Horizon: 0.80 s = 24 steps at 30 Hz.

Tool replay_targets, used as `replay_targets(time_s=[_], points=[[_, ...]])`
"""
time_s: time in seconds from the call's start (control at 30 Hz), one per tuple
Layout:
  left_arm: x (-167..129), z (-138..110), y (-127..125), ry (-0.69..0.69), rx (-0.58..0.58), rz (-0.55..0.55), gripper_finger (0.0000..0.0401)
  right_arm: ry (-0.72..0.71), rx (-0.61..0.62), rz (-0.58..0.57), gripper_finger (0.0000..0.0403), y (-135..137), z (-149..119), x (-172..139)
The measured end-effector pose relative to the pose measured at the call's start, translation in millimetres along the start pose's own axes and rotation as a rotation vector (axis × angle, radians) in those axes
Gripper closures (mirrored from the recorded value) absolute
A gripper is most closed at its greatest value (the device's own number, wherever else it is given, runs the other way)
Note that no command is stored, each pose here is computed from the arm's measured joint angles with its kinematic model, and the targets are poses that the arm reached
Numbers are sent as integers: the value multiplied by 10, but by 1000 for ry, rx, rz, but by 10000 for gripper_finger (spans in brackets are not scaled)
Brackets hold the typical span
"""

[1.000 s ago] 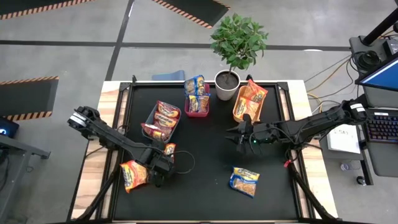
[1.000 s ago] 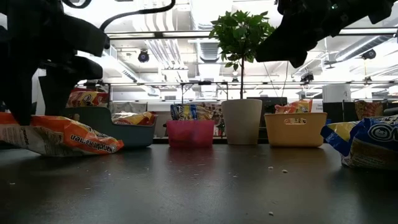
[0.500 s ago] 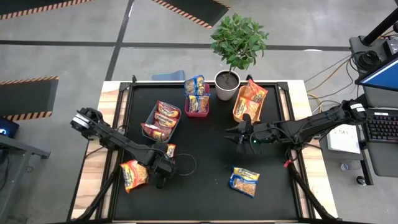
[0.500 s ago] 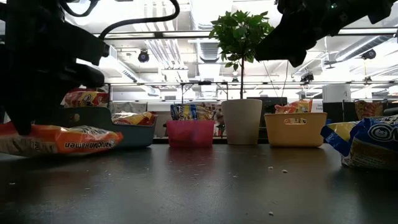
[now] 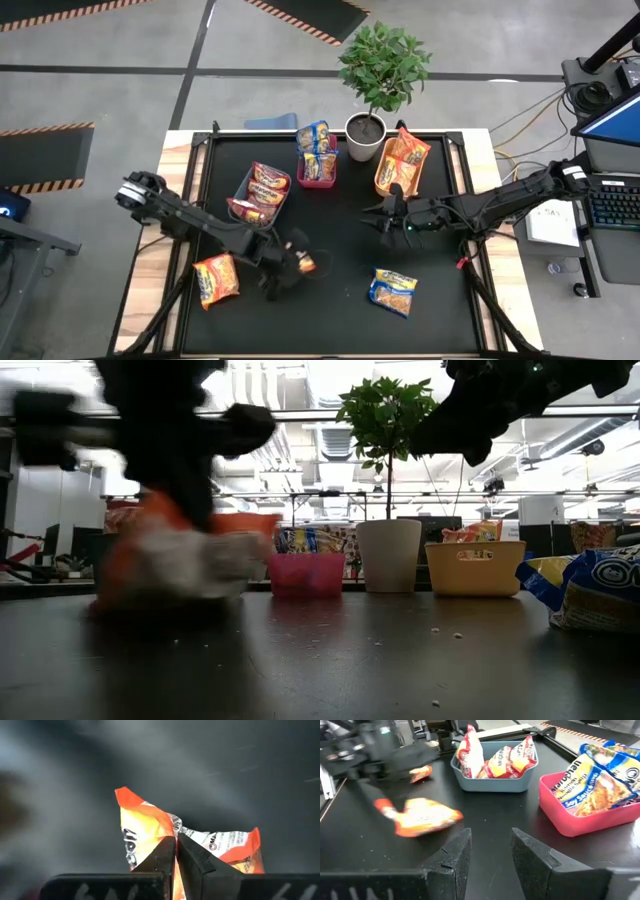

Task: Sort Maruchan noodles
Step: Put the right orange noodle pack into the yellow bin

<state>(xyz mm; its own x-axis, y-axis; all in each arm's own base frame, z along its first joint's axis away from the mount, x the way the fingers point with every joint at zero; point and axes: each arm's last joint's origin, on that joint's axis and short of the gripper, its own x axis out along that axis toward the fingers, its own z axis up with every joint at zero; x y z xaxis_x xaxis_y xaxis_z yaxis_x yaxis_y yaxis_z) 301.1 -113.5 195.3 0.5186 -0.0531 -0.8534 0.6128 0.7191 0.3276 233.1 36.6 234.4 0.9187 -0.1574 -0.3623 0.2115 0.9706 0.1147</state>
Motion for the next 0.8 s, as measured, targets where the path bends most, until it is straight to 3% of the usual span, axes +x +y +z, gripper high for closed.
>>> replay_targets(time_s=[0.23, 0.37, 0.43, 0.57, 0.8], points=[[38, -142, 558, -40, 10, 216, 401, -1, -19, 21, 276, 48, -9, -15], [-22, -221, 1032, -208, -207, 400, 401, -1, -6, 21, 276, 48, -9, -15], [-58, -289, 1189, -273, -307, 424, 401, 0, 8, 21, 278, 48, -10, -15], [-69, -390, 1240, -283, -322, 333, 401, 2, 41, 21, 280, 48, -11, -15], [-15, -572, 992, -102, -208, 27, 401, 43, 71, 8, 286, 62, -89, 75]])
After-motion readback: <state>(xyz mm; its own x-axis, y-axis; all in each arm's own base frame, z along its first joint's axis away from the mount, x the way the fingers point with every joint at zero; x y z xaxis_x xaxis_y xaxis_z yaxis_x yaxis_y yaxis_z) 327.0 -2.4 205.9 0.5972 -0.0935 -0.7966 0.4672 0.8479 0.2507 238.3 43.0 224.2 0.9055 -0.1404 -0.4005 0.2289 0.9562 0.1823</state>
